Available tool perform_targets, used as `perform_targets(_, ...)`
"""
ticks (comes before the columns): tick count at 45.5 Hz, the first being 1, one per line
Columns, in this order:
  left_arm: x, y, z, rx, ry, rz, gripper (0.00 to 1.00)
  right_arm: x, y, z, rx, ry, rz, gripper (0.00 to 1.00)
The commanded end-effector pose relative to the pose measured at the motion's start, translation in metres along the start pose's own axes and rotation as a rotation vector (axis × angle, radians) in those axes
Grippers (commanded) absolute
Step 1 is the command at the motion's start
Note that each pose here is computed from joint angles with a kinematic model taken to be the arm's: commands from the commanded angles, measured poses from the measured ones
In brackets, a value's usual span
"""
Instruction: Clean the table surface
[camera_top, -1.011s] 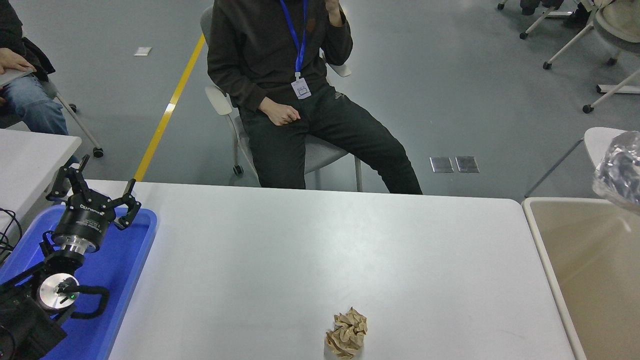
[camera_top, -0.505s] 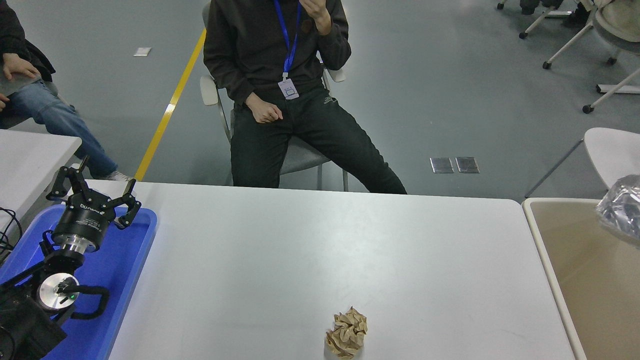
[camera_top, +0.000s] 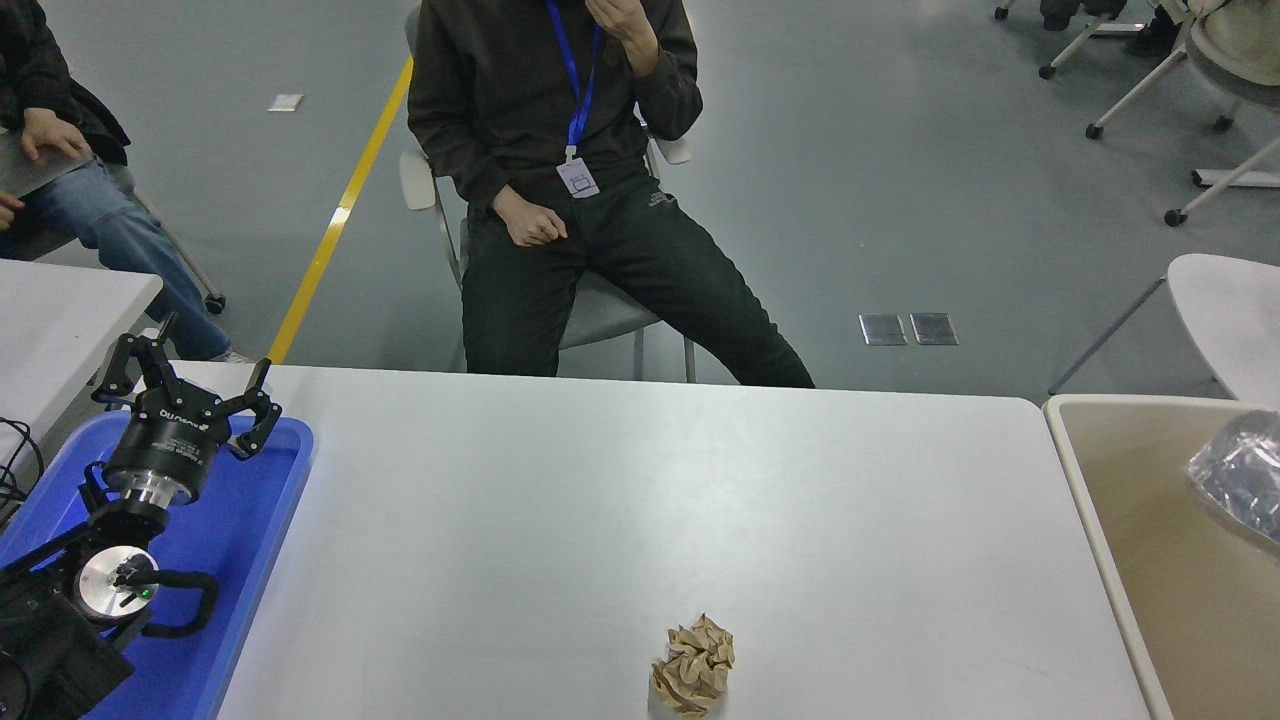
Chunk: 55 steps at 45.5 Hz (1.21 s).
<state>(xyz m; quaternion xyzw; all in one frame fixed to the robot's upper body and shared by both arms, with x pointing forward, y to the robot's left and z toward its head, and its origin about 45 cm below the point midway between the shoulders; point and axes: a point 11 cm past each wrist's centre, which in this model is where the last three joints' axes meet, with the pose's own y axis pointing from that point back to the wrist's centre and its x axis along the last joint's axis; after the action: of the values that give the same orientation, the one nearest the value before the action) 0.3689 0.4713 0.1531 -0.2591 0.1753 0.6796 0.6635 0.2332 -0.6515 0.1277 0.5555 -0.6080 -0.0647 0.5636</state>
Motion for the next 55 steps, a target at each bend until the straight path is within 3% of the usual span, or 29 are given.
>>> perform_targets(1,0.000,0.000,0.000,0.000,0.000,0.000,1.00,-0.037,-0.011,0.012,-0.050,-0.059,-0.010,0.00)
perform_targets(14,0.000,0.000,0.000,0.000,0.000,0.000,1.00,-0.070,-0.024,0.008,-0.088,-0.100,0.019,0.00)
perform_targets(32,0.000,0.000,0.000,0.000,0.000,0.000,1.00,-0.066,-0.026,0.010,-0.167,-0.202,0.157,0.00)
perform_targets(55,0.000,0.000,0.000,0.000,0.000,0.000,1.00,-0.080,-0.031,0.003,-0.186,-0.257,0.182,0.00)
